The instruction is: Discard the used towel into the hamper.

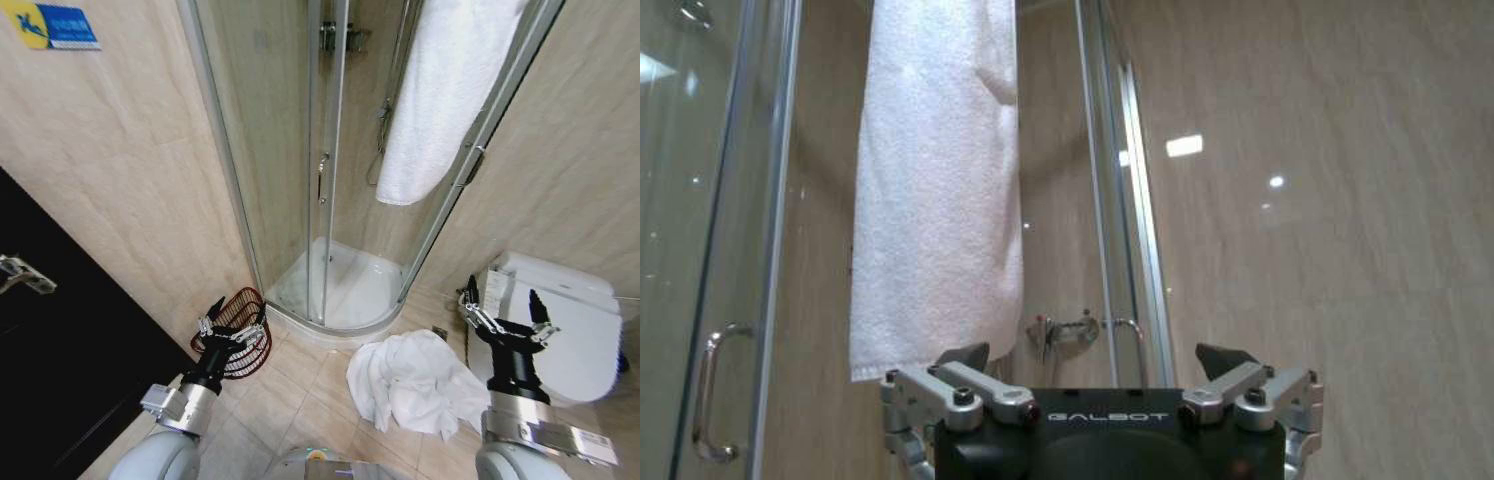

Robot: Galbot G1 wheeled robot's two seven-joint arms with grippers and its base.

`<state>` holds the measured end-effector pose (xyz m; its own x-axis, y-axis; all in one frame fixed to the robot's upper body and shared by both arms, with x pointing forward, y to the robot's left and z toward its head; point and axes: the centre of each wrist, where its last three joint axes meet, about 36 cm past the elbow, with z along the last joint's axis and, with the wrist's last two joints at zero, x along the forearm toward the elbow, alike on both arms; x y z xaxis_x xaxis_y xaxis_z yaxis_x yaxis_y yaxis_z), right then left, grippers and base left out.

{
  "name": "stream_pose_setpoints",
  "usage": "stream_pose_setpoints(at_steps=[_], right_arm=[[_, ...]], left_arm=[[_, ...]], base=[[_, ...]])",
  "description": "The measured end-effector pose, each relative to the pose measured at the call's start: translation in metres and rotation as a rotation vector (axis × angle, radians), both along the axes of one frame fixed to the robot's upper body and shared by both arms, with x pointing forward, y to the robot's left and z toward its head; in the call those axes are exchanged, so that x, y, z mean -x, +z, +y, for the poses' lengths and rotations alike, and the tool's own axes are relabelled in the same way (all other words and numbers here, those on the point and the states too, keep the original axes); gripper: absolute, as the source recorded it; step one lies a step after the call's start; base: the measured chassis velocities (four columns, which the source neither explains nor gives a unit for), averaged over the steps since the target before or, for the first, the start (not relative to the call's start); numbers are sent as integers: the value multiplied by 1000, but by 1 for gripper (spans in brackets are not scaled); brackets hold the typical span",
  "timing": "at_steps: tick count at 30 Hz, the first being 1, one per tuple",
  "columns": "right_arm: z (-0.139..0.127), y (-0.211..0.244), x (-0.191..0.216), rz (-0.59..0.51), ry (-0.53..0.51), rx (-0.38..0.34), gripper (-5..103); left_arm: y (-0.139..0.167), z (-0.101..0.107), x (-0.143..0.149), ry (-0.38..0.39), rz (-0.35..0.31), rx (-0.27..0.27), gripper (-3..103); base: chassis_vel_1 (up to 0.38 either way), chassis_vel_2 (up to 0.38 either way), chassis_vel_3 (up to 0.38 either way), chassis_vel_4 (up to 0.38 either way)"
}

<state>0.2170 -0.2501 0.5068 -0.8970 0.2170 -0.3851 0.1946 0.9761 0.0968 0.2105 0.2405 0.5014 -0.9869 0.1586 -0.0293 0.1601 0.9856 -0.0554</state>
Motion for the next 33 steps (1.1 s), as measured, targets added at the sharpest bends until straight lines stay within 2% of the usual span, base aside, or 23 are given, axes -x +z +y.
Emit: stream_pose_setpoints(at_steps=[20,26,33], right_arm=[[-16,7,-5,-34,-12,46,100],[-36,21,-14,-67,-43,115,100],[-50,31,-18,-95,-77,121,100]], left_arm=[[0,0,0,0,0,0,99],[0,0,0,0,0,0,99],[0,0,0,0,0,0,99]], base=[[0,0,0,0],[0,0,0,0],[53,61,63,63]])
